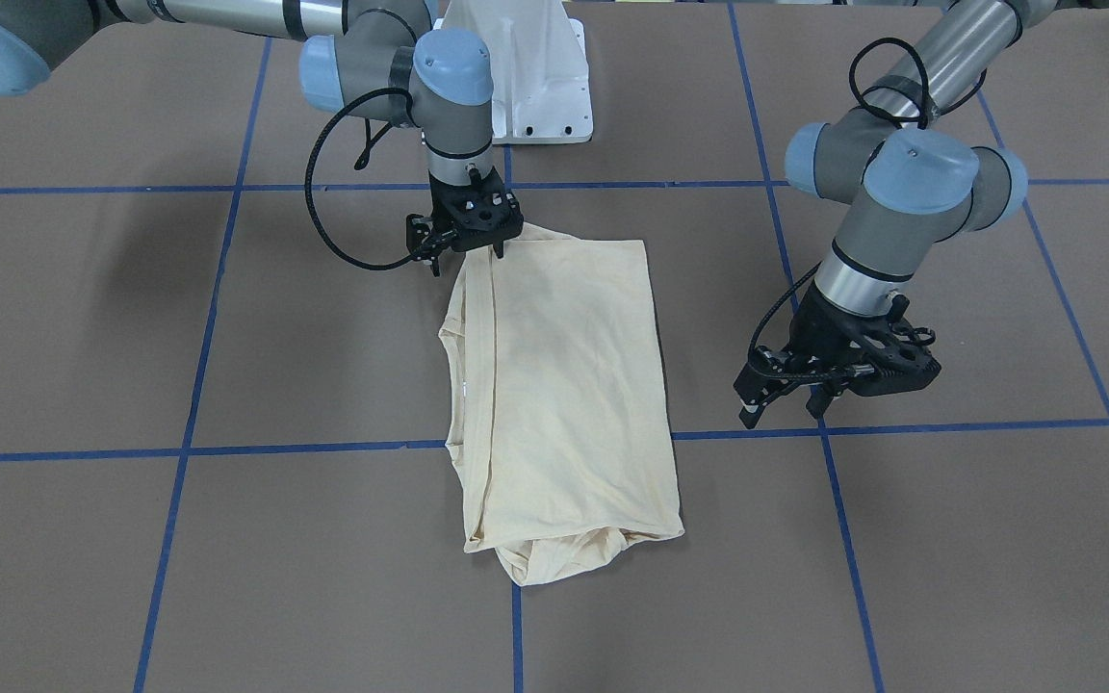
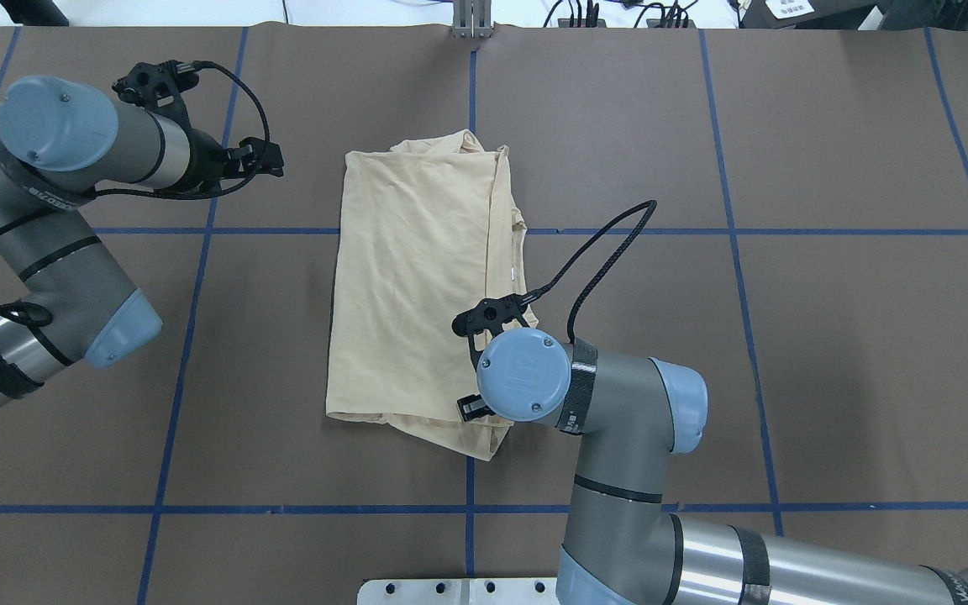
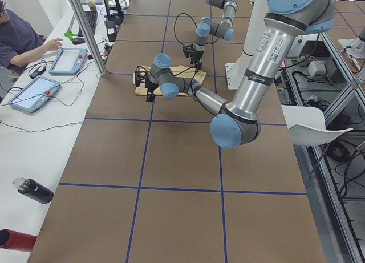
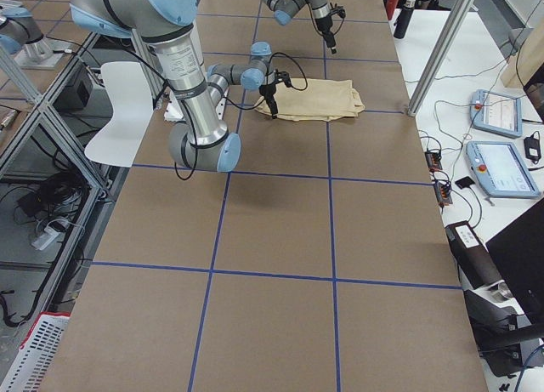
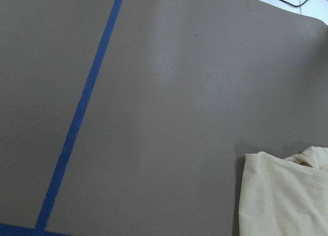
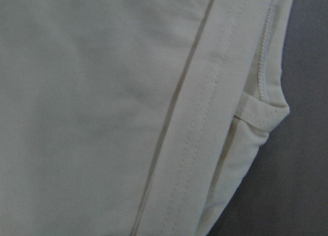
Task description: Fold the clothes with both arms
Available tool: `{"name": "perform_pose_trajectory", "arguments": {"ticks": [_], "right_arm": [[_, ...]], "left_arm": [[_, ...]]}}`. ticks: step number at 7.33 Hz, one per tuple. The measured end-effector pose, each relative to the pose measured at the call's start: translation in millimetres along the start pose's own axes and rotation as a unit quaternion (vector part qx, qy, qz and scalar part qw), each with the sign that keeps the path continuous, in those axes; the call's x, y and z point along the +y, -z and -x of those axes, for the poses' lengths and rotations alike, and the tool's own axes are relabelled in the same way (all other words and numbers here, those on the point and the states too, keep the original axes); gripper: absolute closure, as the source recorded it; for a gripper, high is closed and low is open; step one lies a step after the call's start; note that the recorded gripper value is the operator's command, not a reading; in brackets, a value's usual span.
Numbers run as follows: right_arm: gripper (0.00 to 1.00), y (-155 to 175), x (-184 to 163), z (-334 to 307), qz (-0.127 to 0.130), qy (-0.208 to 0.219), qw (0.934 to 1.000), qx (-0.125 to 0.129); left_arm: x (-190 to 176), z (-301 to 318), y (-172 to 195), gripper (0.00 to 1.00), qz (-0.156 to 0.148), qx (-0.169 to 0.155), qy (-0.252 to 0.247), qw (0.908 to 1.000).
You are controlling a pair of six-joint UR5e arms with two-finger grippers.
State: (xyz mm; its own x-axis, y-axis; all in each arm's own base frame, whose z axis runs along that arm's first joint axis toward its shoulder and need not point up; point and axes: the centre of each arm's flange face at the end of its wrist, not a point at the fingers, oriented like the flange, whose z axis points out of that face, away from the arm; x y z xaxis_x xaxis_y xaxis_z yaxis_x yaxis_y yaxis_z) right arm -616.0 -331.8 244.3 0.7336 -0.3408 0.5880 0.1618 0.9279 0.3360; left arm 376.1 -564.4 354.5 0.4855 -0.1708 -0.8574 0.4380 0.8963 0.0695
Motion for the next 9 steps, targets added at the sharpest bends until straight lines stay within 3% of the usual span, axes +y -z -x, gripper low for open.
{"name": "perform_pose_trajectory", "arguments": {"ticks": [4, 9], "right_arm": [[0.0, -5.9, -4.3, -17.6, 0.009, -0.008, 0.9999, 0.009], [0.0, -0.1, -13.8, -89.0, 0.019, -0.03, 0.9993, 0.015]], "left_arm": [[3.0, -5.1, 1.1, 0.01, 0.011, 0.006, 0.004, 0.9999], [4.9, -12.7, 2.3, 0.01, 0.016, 0.013, 0.005, 0.9998]]}}
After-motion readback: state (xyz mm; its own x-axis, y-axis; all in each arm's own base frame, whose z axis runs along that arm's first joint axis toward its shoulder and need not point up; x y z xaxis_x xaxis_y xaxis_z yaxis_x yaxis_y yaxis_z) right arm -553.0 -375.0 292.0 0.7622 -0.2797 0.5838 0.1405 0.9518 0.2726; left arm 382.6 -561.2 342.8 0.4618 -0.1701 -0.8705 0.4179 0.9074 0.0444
